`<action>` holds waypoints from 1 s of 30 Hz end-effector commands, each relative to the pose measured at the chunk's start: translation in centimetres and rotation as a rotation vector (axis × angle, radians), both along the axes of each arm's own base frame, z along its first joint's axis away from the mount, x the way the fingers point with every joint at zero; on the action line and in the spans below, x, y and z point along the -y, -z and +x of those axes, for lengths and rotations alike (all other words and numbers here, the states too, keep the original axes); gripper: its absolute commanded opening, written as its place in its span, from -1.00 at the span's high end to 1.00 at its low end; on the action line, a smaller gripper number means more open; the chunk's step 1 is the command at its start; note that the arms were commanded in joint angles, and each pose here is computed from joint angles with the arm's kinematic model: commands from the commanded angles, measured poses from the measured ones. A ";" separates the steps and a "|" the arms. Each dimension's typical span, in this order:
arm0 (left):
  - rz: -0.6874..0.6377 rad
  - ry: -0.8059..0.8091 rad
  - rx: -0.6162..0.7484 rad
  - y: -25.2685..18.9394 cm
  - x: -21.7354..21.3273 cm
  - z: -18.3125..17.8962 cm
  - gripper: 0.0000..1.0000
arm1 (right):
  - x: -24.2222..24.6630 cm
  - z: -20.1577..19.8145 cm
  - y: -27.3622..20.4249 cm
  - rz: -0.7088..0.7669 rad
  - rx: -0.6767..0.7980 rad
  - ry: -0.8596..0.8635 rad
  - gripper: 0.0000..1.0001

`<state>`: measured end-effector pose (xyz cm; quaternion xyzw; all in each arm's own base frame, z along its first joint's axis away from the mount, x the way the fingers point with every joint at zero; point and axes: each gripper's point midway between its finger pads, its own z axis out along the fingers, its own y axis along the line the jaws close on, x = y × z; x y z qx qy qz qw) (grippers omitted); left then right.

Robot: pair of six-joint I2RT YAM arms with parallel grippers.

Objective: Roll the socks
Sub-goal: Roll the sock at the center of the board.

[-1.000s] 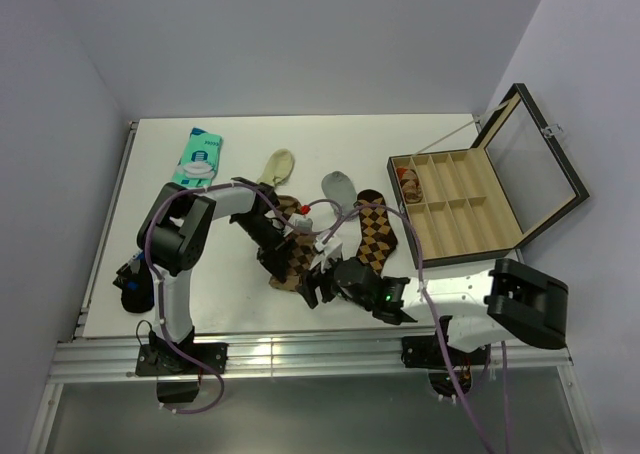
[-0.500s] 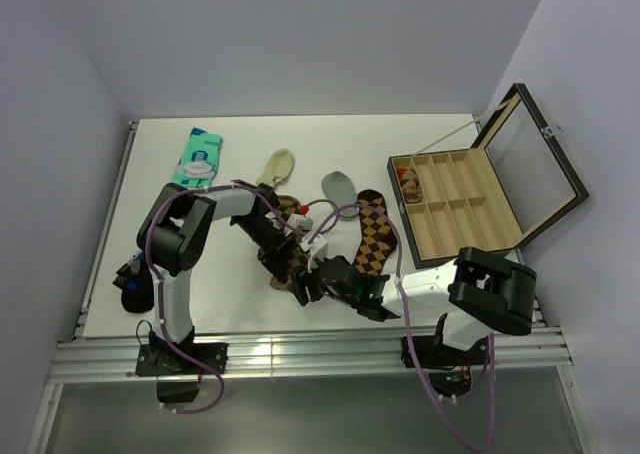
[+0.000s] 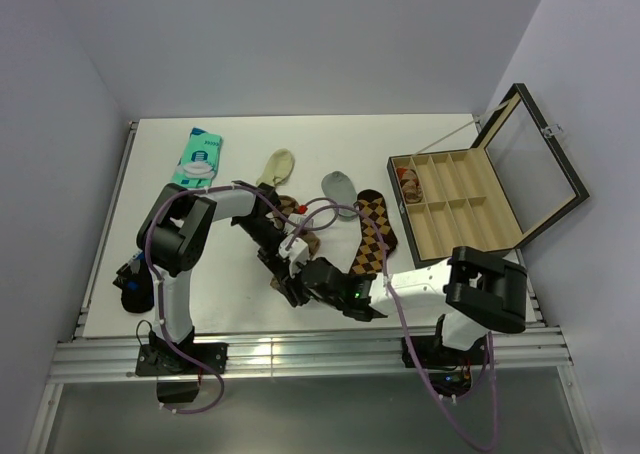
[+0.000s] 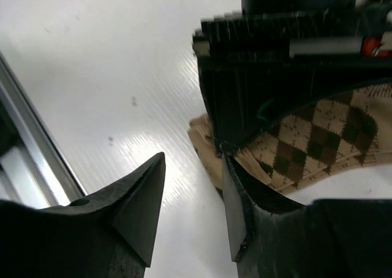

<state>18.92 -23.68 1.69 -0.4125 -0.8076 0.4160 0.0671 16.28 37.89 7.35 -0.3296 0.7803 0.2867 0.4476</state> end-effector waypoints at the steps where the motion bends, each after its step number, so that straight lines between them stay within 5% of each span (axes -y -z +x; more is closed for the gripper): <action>1: 0.070 0.043 0.166 3.0 -0.5 2.5 0.99 | 0.6 0.3 1.0 -0.060 0.025 0.001 0.04; 18: 0.086 0.071 0.148 3.0 -0.8 2.2 0.94 | 1.2 1.4 5.5 -0.255 0.046 0.007 0.16; 30: 0.112 0.098 0.161 3.4 -1.0 1.8 0.89 | 2.2 2.3 4.3 -0.382 0.149 0.046 -0.10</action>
